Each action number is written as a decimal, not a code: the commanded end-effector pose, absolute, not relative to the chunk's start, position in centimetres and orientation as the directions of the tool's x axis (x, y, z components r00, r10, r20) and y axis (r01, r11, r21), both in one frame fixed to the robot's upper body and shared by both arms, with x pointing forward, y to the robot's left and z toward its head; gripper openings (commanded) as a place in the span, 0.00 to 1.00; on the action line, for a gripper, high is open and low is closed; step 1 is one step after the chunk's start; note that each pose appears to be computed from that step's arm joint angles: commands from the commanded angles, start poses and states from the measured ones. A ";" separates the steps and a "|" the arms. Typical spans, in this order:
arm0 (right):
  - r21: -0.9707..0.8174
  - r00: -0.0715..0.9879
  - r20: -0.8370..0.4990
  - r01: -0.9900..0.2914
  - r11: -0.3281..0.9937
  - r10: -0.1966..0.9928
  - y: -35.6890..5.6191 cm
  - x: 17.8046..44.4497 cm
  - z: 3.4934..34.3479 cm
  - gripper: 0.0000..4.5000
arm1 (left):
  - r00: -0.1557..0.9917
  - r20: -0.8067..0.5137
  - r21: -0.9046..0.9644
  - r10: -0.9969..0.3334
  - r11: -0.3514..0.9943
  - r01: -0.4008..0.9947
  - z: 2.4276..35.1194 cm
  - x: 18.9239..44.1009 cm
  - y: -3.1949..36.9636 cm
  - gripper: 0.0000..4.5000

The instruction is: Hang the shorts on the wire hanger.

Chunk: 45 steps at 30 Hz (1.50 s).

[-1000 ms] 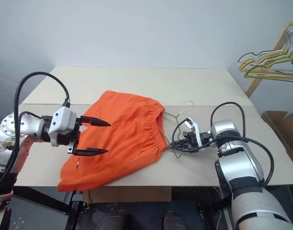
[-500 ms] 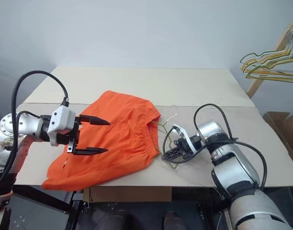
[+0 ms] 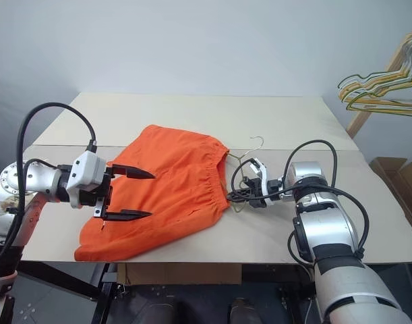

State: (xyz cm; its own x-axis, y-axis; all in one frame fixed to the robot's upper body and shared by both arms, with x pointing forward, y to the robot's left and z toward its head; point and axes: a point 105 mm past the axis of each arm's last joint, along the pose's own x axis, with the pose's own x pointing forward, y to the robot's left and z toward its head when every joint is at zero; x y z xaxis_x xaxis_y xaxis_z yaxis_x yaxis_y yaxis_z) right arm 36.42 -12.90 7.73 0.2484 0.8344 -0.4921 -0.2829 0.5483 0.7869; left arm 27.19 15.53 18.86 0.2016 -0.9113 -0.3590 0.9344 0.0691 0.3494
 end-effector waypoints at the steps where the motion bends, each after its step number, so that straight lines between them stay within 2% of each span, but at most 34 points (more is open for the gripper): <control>1: 0.763 0.279 -0.453 -0.370 0.530 0.847 -12.7 37.5 9.6 0.00 | 0.209 -0.350 0.388 -0.913 0.062 0.919 20.0 27.1 15.6 1.00; 9: 0.602 0.305 -0.518 -0.534 0.594 0.799 -12.9 38.9 11.4 0.00 | 0.205 -0.350 0.386 -0.914 0.058 0.921 19.8 27.2 15.5 1.00; 16: 0.455 0.367 -0.472 -0.677 0.578 0.802 -11.3 41.1 15.4 0.00 | 0.203 -0.350 0.392 -0.914 0.054 0.918 19.9 27.5 15.4 1.00; 20: 0.245 0.341 -0.463 -0.838 0.488 0.818 -10.5 41.1 17.9 0.00 | 0.222 -0.351 0.403 -0.910 0.067 0.913 20.3 27.6 15.9 1.00; 22: 0.171 0.328 -0.474 -0.876 0.451 0.817 -10.3 40.8 18.2 0.00 | 0.229 -0.352 0.407 -0.908 0.071 0.911 20.4 27.7 16.1 1.00; 26: -0.070 0.285 -0.537 -0.953 0.295 0.794 -9.2 37.6 17.8 0.00 | 0.251 -0.356 0.442 -0.900 0.074 0.894 21.7 28.1 16.7 1.00; 29: -0.183 0.258 -0.569 -0.965 0.186 0.781 -8.5 34.7 17.1 0.00 | 0.236 -0.384 0.454 -0.892 0.040 0.890 22.6 28.0 17.3 1.00; 32: -0.259 0.263 -0.585 -0.957 0.130 0.767 -7.9 33.0 16.7 0.00 | 0.191 -0.442 0.447 -0.876 -0.031 0.894 23.3 27.5 18.0 1.00; 38: -0.313 0.331 -0.612 -0.935 0.165 0.718 -7.6 33.0 16.0 0.00 | 0.105 -0.487 0.433 -0.867 -0.135 0.891 25.3 26.4 18.3 1.00; 41: -0.334 0.355 -0.615 -0.926 0.175 0.704 -7.5 33.2 15.9 0.00 | 0.139 -0.477 0.466 -0.868 -0.116 0.877 26.2 27.3 18.5 1.00; 45: -0.361 0.377 -0.623 -0.916 0.176 0.685 -7.3 33.5 15.8 0.00 | 0.274 -0.438 0.551 -0.856 -0.015 0.835 28.1 30.4 19.5 1.00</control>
